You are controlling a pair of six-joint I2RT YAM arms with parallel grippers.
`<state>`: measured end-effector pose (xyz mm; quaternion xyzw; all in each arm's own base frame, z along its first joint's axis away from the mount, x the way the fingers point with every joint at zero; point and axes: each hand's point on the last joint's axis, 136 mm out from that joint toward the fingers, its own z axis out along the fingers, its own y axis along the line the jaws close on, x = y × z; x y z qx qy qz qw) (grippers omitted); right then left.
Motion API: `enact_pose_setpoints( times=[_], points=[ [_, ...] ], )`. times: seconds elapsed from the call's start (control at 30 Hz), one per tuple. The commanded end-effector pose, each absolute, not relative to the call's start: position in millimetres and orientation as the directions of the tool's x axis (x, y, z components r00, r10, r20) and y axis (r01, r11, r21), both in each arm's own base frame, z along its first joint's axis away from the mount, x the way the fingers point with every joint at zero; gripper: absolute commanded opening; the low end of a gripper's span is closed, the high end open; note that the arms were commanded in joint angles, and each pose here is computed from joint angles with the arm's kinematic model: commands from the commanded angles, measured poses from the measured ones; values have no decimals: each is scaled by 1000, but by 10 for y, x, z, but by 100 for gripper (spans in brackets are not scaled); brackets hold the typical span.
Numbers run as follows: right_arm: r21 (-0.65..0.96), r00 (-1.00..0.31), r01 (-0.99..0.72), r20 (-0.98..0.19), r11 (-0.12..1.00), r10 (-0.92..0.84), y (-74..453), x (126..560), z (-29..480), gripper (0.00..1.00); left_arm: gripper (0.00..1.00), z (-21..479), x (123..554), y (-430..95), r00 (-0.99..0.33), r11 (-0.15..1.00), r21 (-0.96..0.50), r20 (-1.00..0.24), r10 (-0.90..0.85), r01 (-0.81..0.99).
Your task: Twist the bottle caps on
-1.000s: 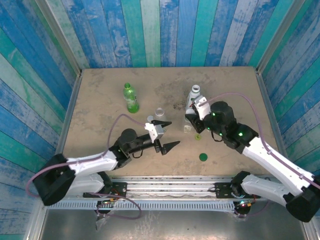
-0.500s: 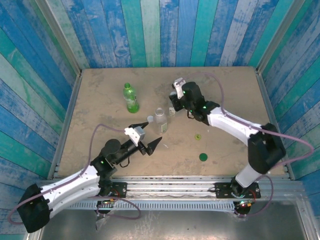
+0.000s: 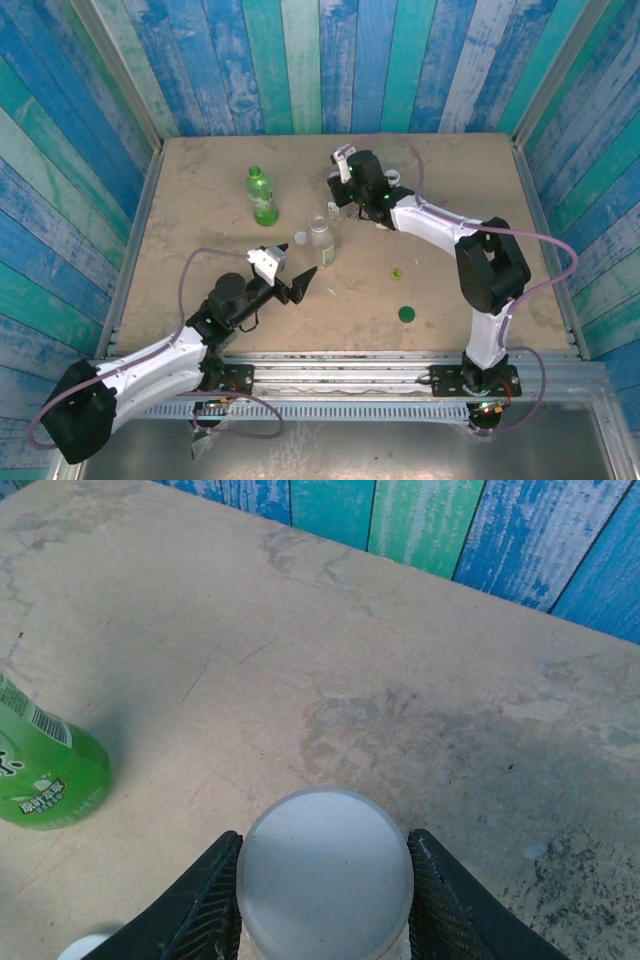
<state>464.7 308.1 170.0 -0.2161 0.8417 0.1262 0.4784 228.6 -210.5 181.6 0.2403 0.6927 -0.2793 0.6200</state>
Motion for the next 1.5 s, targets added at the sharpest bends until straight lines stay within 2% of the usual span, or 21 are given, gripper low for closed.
enact_pose_setpoints(
  times=[0.0,0.13,0.43,0.77,0.97,1.23,1.37,1.47],
  points=[
    [-5,-436,-498,-863,867,-255,3112,4690,1745,41,94,1839,2303,-2109,-114,720,-111,-993,-45,685],
    [-12,-412,-514,-874,858,-259,3125,4675,1855,53,94,1837,2327,-2085,-111,711,-131,-991,-75,691],
    [-49,-325,-562,-905,826,-275,3083,4507,2264,68,94,1801,2418,-2201,-100,679,-109,-994,-53,726],
    [-25,-258,-675,-928,737,-268,2957,3895,2583,82,94,1685,2649,-2252,-46,619,-24,-999,20,785],
    [-13,-255,-720,-925,694,-282,2817,3507,2576,85,95,1562,2733,-2317,11,539,48,-997,72,841],
    [-7,-274,-717,-917,697,-291,2615,3233,2506,86,100,1439,3005,-2419,4,517,50,-996,89,854],
    [-17,-279,-706,-913,708,-300,2540,3181,2469,86,89,1429,3050,-2481,32,494,56,-998,57,867],
    [-24,-276,-703,-912,711,-304,2509,3155,2477,86,86,1410,3103,-2504,40,496,52,-999,35,867]
  ],
)
